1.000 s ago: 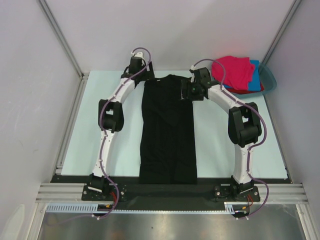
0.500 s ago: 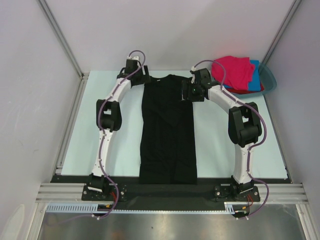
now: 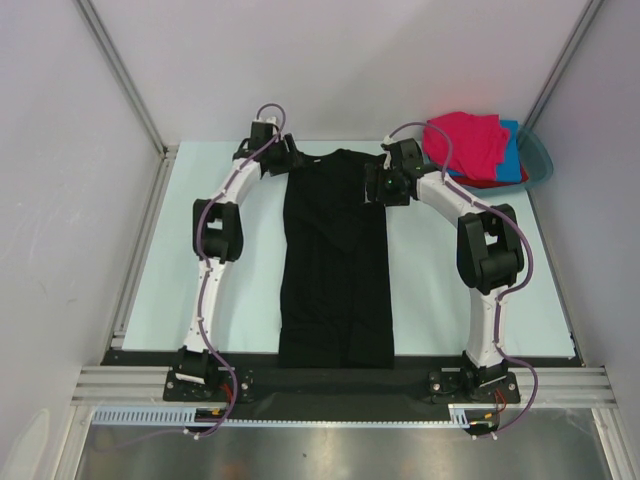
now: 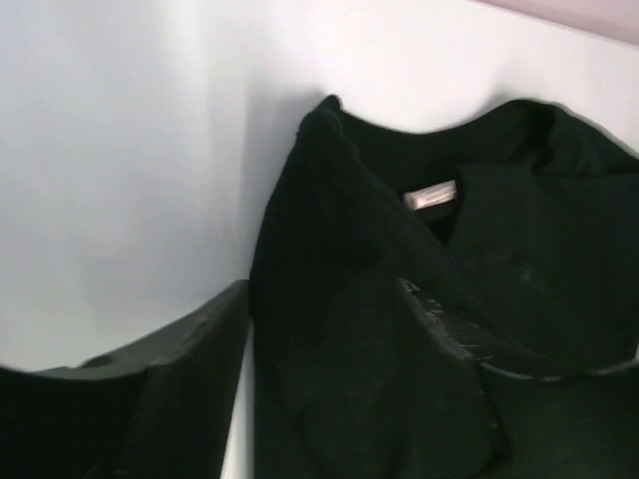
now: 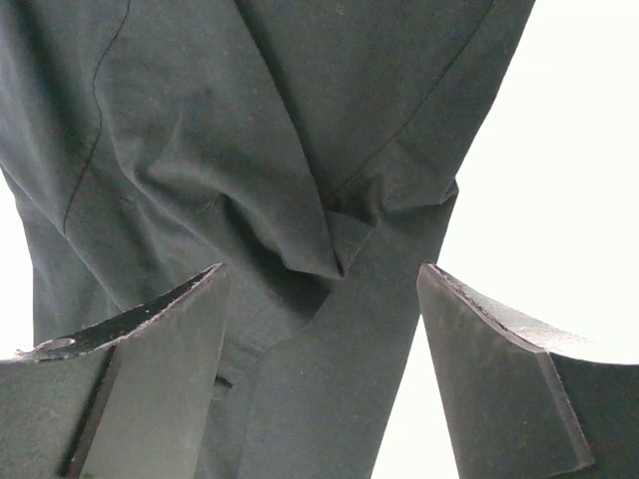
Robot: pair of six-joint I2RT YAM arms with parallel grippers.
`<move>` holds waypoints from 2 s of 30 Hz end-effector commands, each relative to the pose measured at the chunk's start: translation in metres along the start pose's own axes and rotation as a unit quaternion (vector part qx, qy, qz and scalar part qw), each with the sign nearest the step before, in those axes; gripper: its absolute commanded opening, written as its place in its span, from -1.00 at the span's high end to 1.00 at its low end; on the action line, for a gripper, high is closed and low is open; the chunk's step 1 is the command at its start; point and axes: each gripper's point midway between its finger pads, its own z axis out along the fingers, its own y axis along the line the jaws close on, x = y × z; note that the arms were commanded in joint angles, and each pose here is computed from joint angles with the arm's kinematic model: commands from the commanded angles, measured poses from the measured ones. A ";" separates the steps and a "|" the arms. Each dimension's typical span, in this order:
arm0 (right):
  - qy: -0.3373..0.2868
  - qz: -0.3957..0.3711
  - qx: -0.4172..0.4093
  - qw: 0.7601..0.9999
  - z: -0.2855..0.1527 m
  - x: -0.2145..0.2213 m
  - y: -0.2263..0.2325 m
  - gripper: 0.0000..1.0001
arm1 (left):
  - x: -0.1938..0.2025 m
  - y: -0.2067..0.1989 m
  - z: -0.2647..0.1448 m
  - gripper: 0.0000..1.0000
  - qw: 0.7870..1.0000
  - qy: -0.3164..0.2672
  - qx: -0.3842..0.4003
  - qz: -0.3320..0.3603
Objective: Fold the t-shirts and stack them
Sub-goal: Fold the tshirt
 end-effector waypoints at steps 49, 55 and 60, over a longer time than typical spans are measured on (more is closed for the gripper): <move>0.044 0.039 -0.011 0.998 -0.076 0.079 -0.010 -0.59 | 0.037 -0.052 -0.175 -0.99 0.997 -0.053 0.023 -0.041; 0.057 0.066 -0.051 0.995 -0.099 0.123 -0.002 -0.58 | 0.128 -0.050 -0.234 -1.00 0.998 -0.022 0.017 -0.053; 0.074 0.083 -0.066 0.992 -0.114 0.161 -0.002 -0.59 | 0.209 -0.027 -0.272 -0.99 0.996 0.005 0.005 -0.093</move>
